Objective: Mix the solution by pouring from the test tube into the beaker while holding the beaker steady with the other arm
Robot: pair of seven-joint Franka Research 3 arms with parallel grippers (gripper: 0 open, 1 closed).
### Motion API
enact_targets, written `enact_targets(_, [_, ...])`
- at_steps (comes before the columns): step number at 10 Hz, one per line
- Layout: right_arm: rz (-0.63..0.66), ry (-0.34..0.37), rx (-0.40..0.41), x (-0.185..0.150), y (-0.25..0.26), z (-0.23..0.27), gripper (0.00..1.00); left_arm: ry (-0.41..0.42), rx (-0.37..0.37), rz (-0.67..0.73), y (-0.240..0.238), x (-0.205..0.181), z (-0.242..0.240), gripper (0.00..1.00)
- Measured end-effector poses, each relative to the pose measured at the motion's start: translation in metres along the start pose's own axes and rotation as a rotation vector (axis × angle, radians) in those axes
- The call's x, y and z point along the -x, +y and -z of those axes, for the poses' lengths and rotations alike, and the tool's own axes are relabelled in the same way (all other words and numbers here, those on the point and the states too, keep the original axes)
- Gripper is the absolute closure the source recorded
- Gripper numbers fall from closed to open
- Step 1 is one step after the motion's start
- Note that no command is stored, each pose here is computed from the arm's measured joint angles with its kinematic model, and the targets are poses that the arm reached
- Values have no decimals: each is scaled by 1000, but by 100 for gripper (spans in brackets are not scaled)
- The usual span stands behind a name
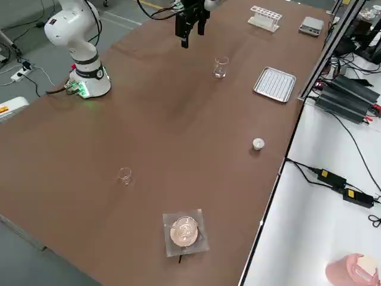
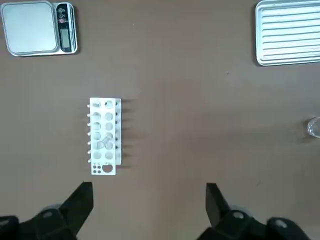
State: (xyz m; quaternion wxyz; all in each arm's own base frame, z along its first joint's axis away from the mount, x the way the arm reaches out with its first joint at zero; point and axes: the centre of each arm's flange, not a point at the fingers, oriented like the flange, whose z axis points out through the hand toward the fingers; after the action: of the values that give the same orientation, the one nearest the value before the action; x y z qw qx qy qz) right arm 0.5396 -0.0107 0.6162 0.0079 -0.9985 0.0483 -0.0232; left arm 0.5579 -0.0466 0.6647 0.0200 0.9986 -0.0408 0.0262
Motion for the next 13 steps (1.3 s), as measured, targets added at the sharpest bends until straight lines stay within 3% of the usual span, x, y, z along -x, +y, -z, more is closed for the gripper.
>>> enact_targets(13, [7,8,-1,0,-4,4,0,-5,-5,12,-7,-3,-3,0])
